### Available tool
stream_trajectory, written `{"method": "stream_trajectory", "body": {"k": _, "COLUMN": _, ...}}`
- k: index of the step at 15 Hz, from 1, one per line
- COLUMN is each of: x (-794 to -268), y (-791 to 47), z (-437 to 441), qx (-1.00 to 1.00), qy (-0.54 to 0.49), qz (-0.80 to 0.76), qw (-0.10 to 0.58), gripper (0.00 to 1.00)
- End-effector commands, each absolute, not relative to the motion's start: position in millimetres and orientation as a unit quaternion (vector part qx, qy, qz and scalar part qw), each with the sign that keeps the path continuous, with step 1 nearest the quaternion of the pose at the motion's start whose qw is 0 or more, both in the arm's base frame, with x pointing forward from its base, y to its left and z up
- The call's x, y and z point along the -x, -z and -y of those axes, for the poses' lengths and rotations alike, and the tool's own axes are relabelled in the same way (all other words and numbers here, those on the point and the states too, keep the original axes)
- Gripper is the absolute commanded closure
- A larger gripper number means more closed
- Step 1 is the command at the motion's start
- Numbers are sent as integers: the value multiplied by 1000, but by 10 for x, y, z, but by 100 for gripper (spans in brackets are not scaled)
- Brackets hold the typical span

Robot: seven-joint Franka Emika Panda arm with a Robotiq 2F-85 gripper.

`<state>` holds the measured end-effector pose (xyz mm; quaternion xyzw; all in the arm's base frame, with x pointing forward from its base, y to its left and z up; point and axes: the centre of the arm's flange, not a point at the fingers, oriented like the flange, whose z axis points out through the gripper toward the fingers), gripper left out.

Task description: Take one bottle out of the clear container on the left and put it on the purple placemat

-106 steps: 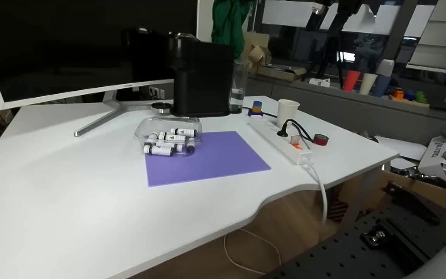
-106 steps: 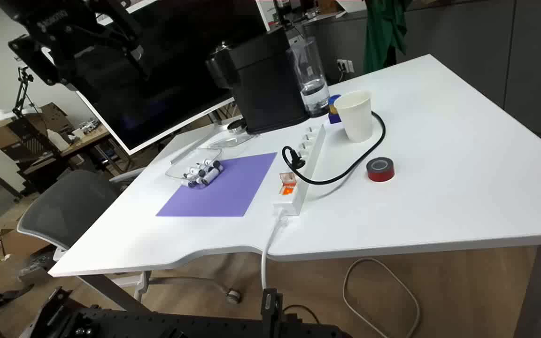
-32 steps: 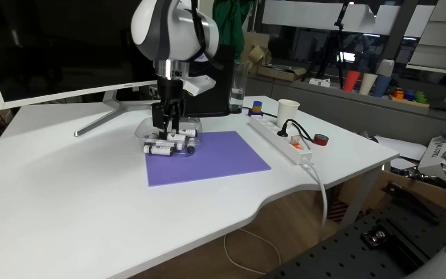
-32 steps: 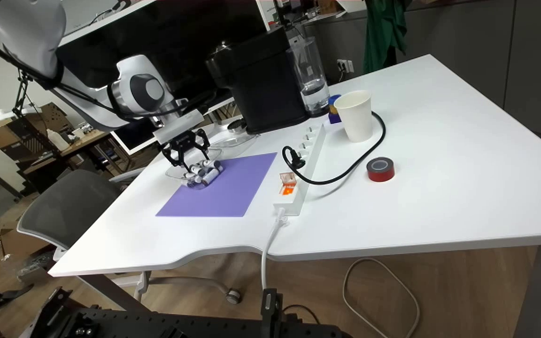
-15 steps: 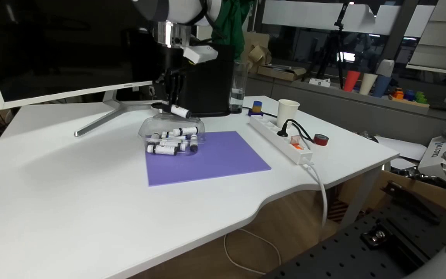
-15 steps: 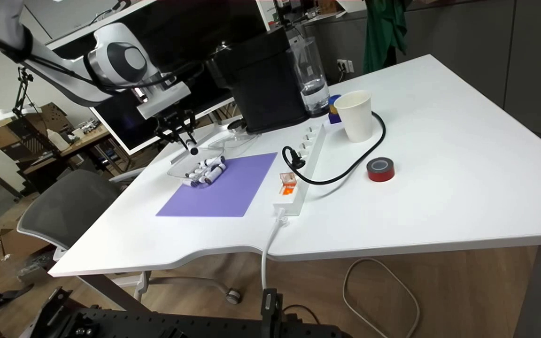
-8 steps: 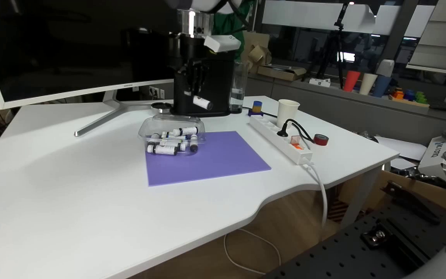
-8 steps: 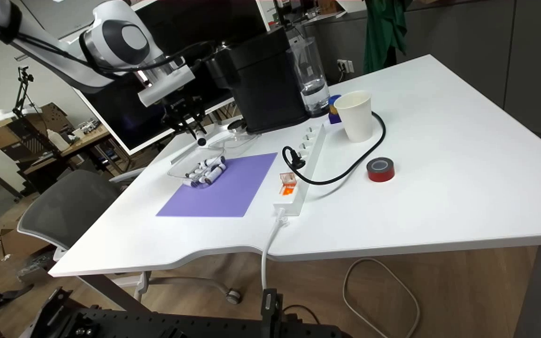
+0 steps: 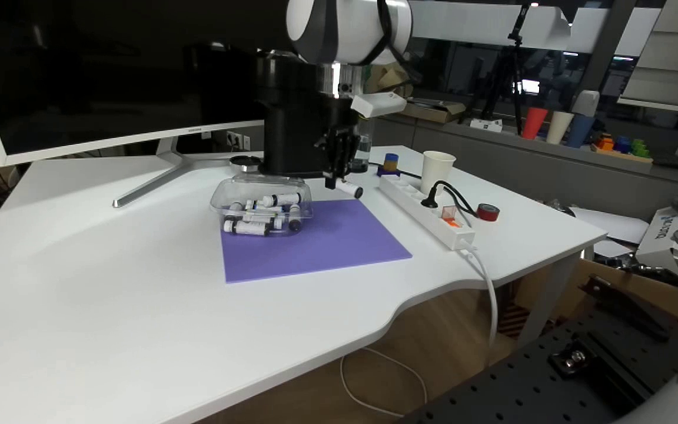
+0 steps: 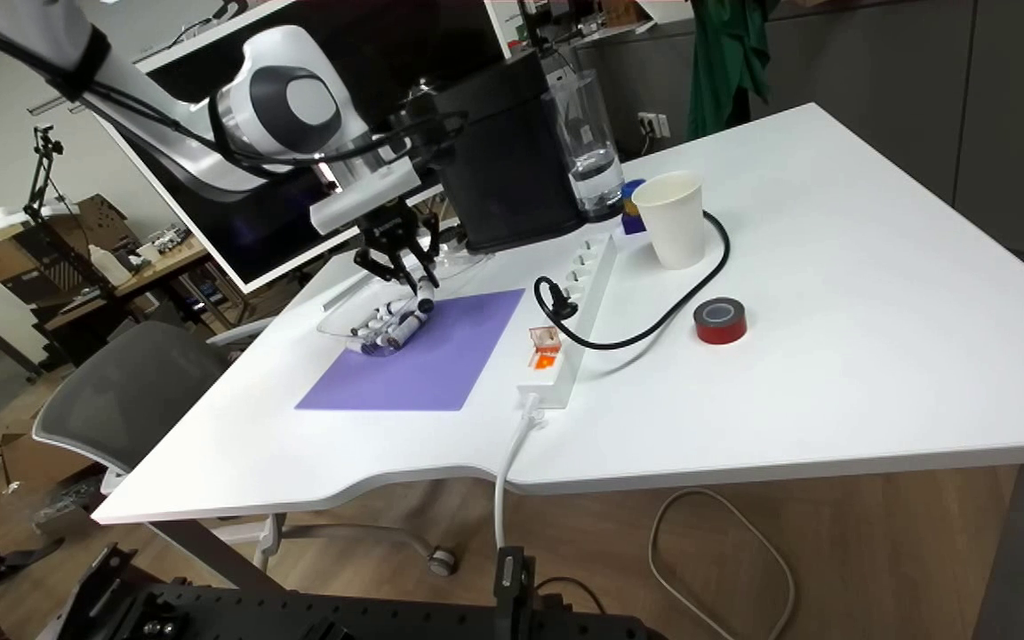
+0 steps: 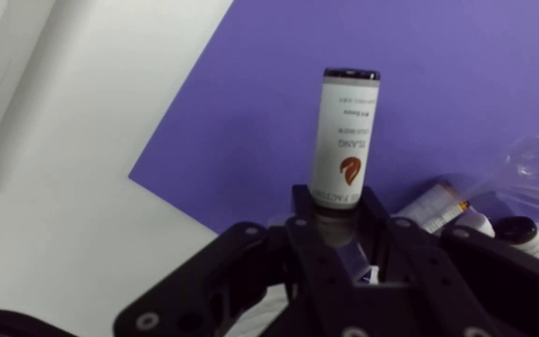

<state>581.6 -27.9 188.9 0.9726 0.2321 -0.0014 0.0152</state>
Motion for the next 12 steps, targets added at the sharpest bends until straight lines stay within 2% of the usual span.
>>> {"method": "stream_trajectory", "body": {"k": 1, "x": -5791, "y": -1679, "z": 333, "qx": -979, "qy": -4, "qz": -202, "qw": 8, "gripper": 93}}
{"method": "stream_trajectory", "body": {"k": 4, "x": -5768, "y": -1524, "z": 342, "qx": -981, "qy": 2, "qz": -192, "qw": 2, "gripper": 93}}
{"method": "stream_trajectory", "body": {"k": 5, "x": -5763, "y": -1491, "z": 342, "qx": -982, "qy": 4, "qz": -190, "qw": 0, "gripper": 48}}
{"method": "stream_trajectory", "body": {"k": 6, "x": -5755, "y": -1464, "z": 342, "qx": -982, "qy": 6, "qz": -187, "qw": -2, "gripper": 47}}
{"method": "stream_trajectory", "body": {"k": 7, "x": -5749, "y": -1456, "z": 344, "qx": -983, "qy": 7, "qz": -182, "qw": -5, "gripper": 42}}
{"method": "stream_trajectory", "body": {"k": 12, "x": -5703, "y": -1698, "z": 354, "qx": -986, "qy": 2, "qz": -166, "qw": -4, "gripper": 8}}
